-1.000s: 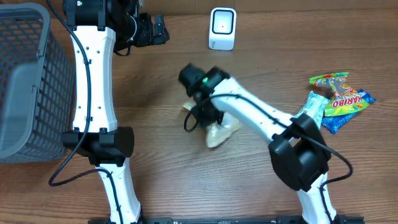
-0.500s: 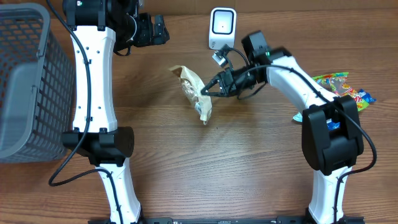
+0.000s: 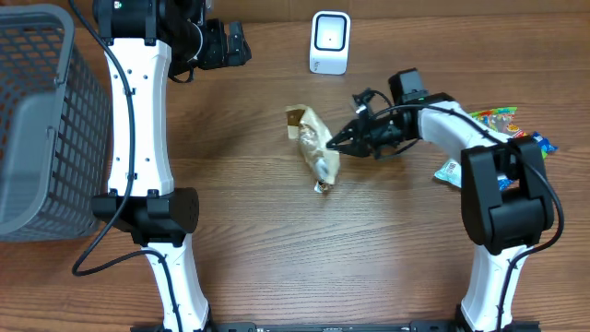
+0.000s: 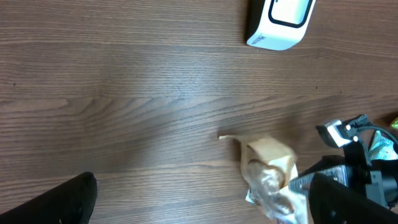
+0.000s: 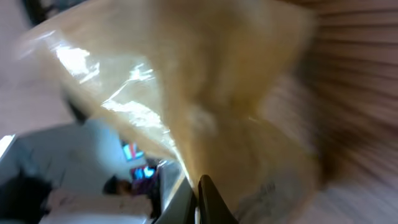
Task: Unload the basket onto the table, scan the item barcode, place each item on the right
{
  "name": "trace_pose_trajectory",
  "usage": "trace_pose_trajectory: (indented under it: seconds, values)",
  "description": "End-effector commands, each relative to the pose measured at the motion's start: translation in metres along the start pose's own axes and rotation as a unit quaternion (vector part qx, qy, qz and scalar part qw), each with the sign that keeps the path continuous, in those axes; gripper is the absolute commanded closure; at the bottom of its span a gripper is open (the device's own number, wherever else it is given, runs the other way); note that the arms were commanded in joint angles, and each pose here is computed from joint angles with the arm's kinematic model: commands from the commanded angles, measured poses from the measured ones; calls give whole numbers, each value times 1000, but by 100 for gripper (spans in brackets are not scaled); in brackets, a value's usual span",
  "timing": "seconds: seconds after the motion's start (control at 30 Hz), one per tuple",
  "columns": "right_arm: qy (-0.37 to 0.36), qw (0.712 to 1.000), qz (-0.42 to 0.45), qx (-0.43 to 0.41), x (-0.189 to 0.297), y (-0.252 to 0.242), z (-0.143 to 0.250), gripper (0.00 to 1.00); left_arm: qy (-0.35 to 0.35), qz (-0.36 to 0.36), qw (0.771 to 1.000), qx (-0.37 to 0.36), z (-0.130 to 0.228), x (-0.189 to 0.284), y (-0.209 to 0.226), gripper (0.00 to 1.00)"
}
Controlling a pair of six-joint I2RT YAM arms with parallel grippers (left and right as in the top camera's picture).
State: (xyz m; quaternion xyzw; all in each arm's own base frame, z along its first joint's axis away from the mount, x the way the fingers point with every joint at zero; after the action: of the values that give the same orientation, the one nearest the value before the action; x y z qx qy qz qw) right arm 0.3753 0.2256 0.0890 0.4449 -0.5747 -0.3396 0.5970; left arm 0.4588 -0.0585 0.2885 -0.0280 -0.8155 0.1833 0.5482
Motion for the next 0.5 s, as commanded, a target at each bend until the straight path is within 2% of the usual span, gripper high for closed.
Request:
trace_pose_trajectory:
  seconds: [0.0,0.07,0.17,0.2,0.23,0.27,0.3,0.47]
  values:
    - [-13,996,86,-10,2,-20,1,96,-11,6,1000,-6,2,12,-8,0]
    - [-13,994,109,-17,3,-28,3,96,-11,6,1000,-6,2,12,-8,0]
    - [-23,973,223,-52,15,-62,7,96,-11,6,1000,-6,2,12,-8,0]
    - [-24,968,242,-56,18,-68,7,92,-11,6,1000,-6,2,12,-8,0]
    - [-27,962,266,-58,22,-74,8,70,-11,6,1000,-6,2,12,-8,0]
    - [-27,958,279,-58,24,-77,8,43,-11,6,1000,-6,2,12,-8,0]
    - [-27,958,281,-54,25,-77,7,0,-11,6,1000,-6,2,12,-8,0]
    - [-24,955,294,-24,38,-58,-7,0,-11,6,1000,-6,3,12,-8,0]
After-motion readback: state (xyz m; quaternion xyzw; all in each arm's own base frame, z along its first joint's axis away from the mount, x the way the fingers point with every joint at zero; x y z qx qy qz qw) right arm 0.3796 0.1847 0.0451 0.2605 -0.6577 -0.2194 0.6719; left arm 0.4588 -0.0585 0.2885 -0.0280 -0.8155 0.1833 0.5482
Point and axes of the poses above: each gripper's point midway between its finger pads, its own x axis back along the fingers, its own y axis along the line the jaws close on, z = x × y, the point moved 2 cm from there along x, back along the fingers, and after that the axes turned 10 degrees about x, right-handed, at the moved point
